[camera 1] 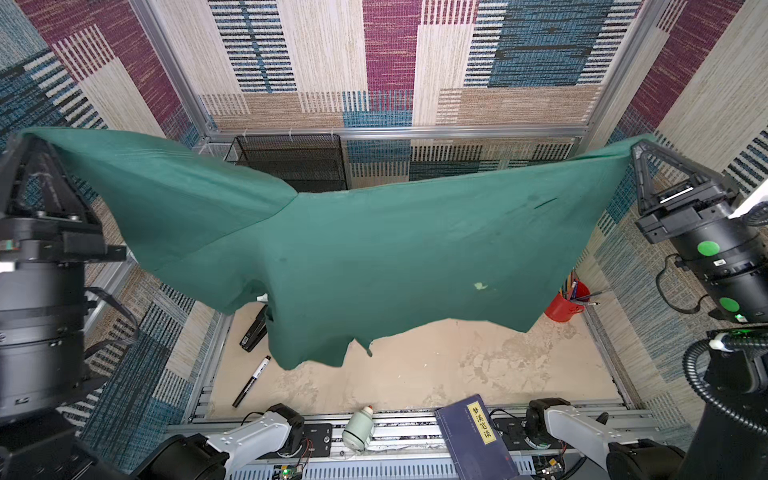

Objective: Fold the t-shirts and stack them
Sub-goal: 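Lift the shirt high with both grippers and swing it flat onto the table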

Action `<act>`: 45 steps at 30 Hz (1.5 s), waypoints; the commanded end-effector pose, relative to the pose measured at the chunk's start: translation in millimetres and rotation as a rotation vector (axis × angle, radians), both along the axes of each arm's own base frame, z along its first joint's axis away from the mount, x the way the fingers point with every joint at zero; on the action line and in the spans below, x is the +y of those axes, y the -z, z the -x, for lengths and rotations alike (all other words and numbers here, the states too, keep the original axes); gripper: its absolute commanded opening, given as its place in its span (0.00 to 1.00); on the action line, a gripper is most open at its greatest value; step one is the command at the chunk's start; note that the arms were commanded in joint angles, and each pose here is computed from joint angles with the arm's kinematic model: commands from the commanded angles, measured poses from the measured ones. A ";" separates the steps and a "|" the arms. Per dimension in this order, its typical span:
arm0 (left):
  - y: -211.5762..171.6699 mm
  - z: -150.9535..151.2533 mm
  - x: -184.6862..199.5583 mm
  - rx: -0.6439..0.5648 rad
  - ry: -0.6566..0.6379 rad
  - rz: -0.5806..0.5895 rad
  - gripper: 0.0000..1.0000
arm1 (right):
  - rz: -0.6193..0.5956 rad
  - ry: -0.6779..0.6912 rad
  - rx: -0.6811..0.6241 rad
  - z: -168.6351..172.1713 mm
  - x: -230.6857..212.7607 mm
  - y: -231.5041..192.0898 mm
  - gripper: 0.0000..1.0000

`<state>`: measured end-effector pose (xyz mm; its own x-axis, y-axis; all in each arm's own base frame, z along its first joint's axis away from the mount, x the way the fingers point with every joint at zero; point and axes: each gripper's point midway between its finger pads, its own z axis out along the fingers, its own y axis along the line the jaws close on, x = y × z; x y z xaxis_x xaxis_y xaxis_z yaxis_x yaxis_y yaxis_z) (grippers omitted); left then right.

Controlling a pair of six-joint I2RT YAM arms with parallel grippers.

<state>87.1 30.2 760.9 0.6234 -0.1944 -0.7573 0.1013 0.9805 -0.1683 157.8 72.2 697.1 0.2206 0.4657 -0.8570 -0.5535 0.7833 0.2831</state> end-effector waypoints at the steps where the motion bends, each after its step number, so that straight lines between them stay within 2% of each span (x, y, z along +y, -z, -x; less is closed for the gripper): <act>1: -15.6 19.5 7.3 -0.092 -0.032 -0.014 0.00 | -0.029 0.014 0.005 1.0 -4.3 -0.8 0.00; 5: -0.2 -7.5 6.3 0.002 -0.119 -0.046 0.00 | -0.047 0.022 0.114 -31.3 -4.8 35.2 0.00; 11: 51.2 -70.4 -4.7 0.189 -0.270 -0.116 0.00 | -0.053 0.036 0.242 -77.8 -4.0 97.0 0.00; 14: 80.0 -102.4 -15.6 0.281 -0.331 -0.187 0.00 | -0.038 0.055 0.302 -100.7 -4.5 132.7 0.00; 16: 106.9 -126.7 -24.7 0.357 -0.368 -0.247 0.00 | -0.019 0.067 0.356 -117.8 -4.2 164.4 0.00; 19: 152.0 -151.4 -30.6 0.446 -0.405 -0.271 0.00 | -0.001 0.060 0.456 -142.0 -0.6 222.4 0.00; 22: 200.8 -167.8 -33.5 0.520 -0.432 -0.293 0.00 | 0.005 0.049 0.525 -159.8 2.5 280.7 0.00; 27: 270.6 -184.3 -34.6 0.631 -0.446 -0.305 0.00 | -0.003 0.047 0.580 -179.8 4.0 343.5 0.00; 35: 370.9 -214.0 -30.0 0.826 -0.460 -0.319 0.00 | 0.023 -0.003 0.695 -220.8 16.3 403.2 0.00; 40: 404.0 -267.6 -17.3 0.923 -0.429 -0.293 0.00 | 0.049 -0.028 0.733 -265.2 27.3 425.3 0.00; 45: 429.3 -331.0 3.1 0.994 -0.412 -0.234 0.00 | 0.067 -0.009 0.748 -328.3 31.1 437.2 0.00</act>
